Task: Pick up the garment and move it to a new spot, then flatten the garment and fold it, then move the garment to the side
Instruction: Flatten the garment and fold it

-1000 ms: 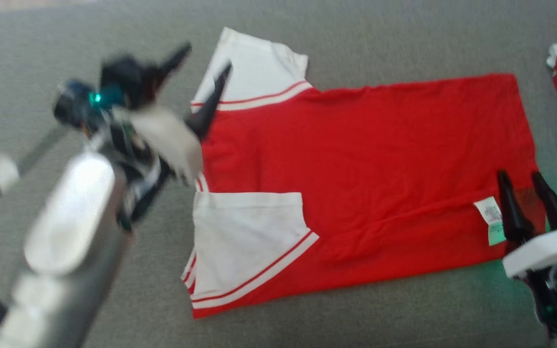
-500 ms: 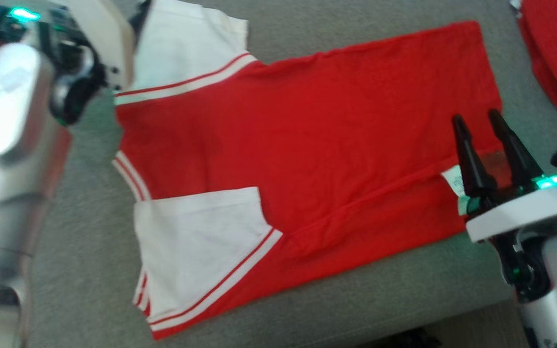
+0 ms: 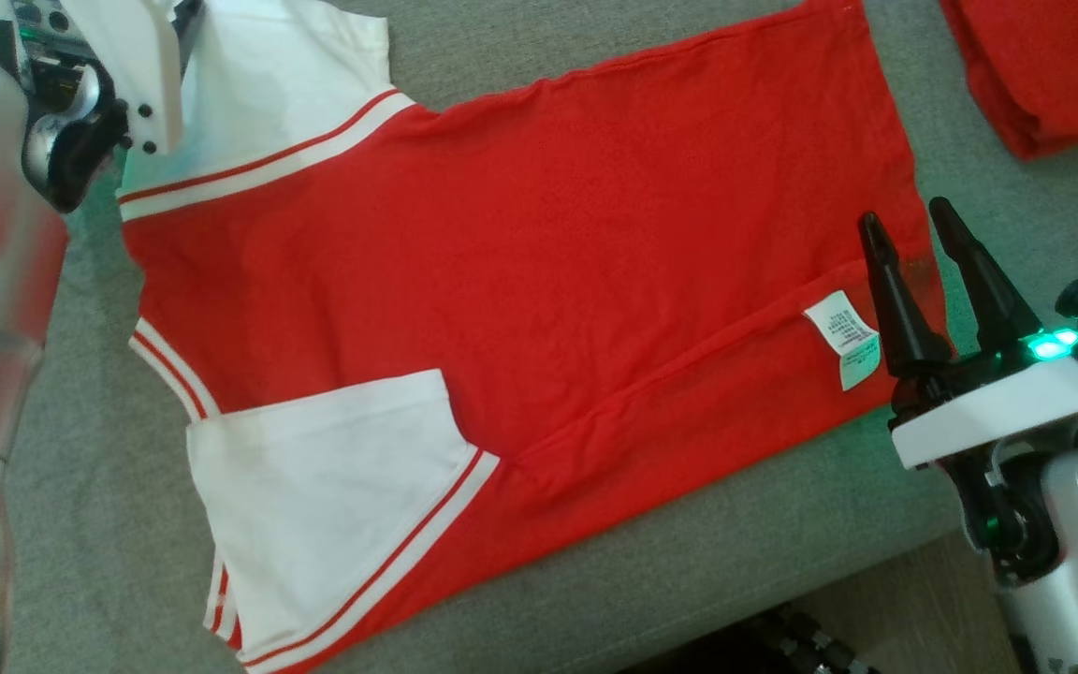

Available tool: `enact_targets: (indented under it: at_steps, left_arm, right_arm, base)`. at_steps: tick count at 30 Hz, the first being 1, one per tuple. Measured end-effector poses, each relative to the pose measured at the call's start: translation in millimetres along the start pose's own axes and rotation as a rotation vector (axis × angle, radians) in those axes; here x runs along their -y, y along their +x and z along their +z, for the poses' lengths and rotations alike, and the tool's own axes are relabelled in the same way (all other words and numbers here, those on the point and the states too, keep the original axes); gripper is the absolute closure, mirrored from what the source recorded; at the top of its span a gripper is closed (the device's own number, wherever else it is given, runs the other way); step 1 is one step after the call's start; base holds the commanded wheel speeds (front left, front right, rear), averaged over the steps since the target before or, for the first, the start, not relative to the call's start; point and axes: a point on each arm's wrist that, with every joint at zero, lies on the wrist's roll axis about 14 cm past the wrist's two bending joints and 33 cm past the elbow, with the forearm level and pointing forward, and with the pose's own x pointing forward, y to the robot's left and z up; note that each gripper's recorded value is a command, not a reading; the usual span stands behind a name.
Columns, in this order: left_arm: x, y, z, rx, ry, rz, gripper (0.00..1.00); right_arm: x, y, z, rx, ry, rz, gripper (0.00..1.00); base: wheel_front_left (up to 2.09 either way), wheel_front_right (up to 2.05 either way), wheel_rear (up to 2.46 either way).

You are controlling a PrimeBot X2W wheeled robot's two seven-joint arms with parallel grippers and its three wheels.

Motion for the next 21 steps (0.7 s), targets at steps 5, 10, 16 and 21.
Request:
enact_targets:
  at_steps: [5, 10, 16, 21]
  left_arm:
    - [-0.1, -0.3, 1.6, -0.012, 0.006, 0.003, 0.36]
    - [5.9, -1.6, 0.0, -0.024, -0.019, -0.026, 1.00]
    - [8.8, -6.1, 2.8, -0.002, -0.023, -0.043, 1.00]
    - [8.5, -15.3, 14.5, 0.060, -0.015, -0.039, 1.00]
  right_arm:
    - [3.4, -2.4, 2.7, 0.007, -0.001, -0.011, 0.00]
    - [6.8, -2.5, 5.4, 0.016, -0.001, -0.021, 0.00]
    - [6.6, 0.5, 6.8, 0.020, 0.000, -0.018, 0.00]
    - [13.1, 1.8, 7.2, -0.009, -0.018, -0.030, 0.00]
  base:
    - [0.00, 0.00, 0.00]
    - [0.00, 0.00, 0.00]
    - [0.00, 0.00, 0.00]
    - [0.00, 0.00, 0.00]
